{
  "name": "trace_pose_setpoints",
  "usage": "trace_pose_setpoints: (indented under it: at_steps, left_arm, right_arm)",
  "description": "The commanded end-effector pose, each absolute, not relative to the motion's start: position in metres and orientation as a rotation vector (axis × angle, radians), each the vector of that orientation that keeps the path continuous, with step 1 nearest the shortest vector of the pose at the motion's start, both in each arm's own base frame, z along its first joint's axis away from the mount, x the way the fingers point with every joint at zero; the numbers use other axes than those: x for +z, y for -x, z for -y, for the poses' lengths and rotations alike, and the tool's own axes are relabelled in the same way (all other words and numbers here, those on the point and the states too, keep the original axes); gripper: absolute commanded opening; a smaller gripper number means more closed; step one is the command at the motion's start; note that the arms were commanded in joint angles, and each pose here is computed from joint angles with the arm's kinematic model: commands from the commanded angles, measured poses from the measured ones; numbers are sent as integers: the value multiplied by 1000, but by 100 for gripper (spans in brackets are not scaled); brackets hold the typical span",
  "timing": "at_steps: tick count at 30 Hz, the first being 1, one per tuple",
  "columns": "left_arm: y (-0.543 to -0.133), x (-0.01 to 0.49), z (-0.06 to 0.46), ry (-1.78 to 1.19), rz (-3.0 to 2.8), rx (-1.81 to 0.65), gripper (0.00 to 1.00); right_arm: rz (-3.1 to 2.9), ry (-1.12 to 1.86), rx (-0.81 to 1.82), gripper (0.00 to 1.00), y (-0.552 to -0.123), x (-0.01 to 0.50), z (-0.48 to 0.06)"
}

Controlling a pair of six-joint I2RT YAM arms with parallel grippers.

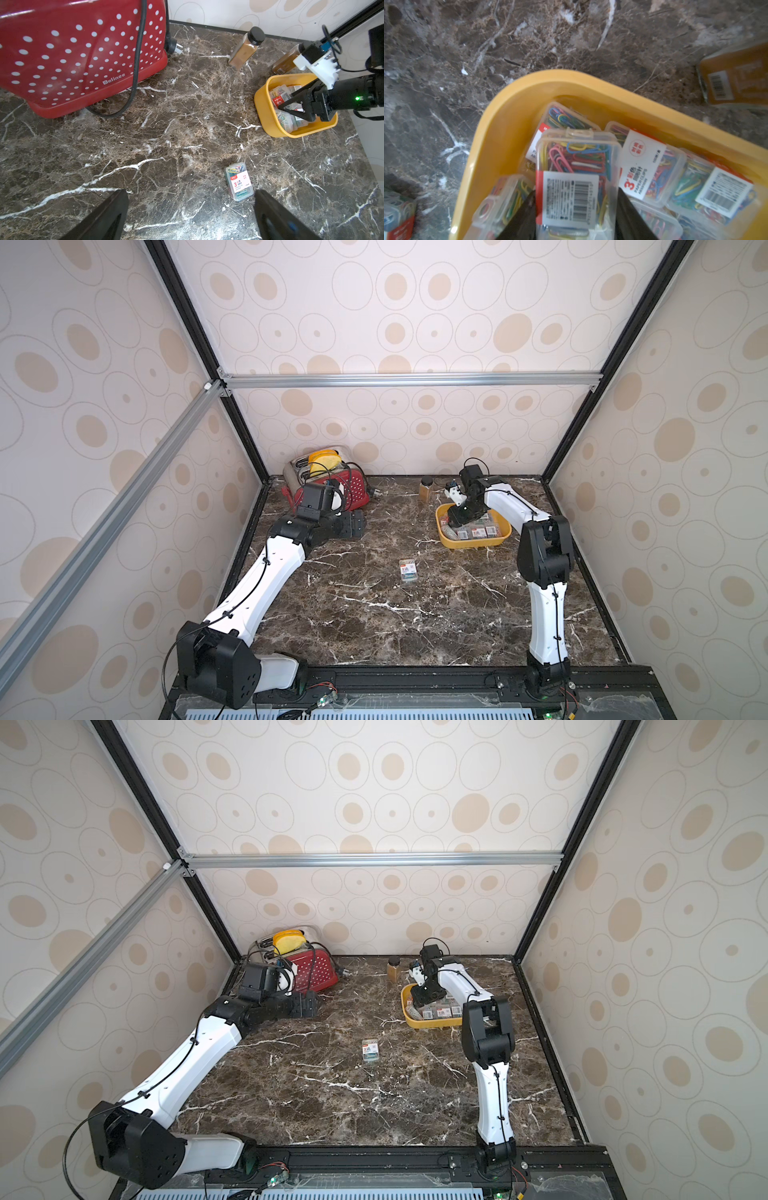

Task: Take the paper clips out of the storage box
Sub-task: Pick up the boxed paper clips from the storage box.

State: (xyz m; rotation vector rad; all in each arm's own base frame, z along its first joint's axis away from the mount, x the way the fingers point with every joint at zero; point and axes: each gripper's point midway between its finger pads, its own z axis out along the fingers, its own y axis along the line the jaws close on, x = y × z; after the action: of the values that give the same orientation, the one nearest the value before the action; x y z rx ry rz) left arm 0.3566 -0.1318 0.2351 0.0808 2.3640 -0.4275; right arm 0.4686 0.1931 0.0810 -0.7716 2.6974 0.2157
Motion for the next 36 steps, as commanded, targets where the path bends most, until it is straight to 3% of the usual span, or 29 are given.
trace_pose_setpoints:
  at_steps: [1,6,18,27,36]
  left_arm:
    - [-350,266,144,-128,-2264,-527,95]
    - [-340,293,162,-183,-2172,-680,94]
    - [-315,363,201,-300,-1901,-1073,94]
    - [-319,412,217,-227,-1695,-1357,92]
    - [-320,414,225,-213,-1677,-1389,91]
  right_arm:
    - [-2568,694,290,30,-472,157,-204]
    - [-2487,676,534,30,-451,208,-226]
    - [-2117,658,1444,30,-355,326,-289]
    - [-1954,759,1740,31,-304,371,-325]
    - [-1849,834,1878,31,-279,402,-352]
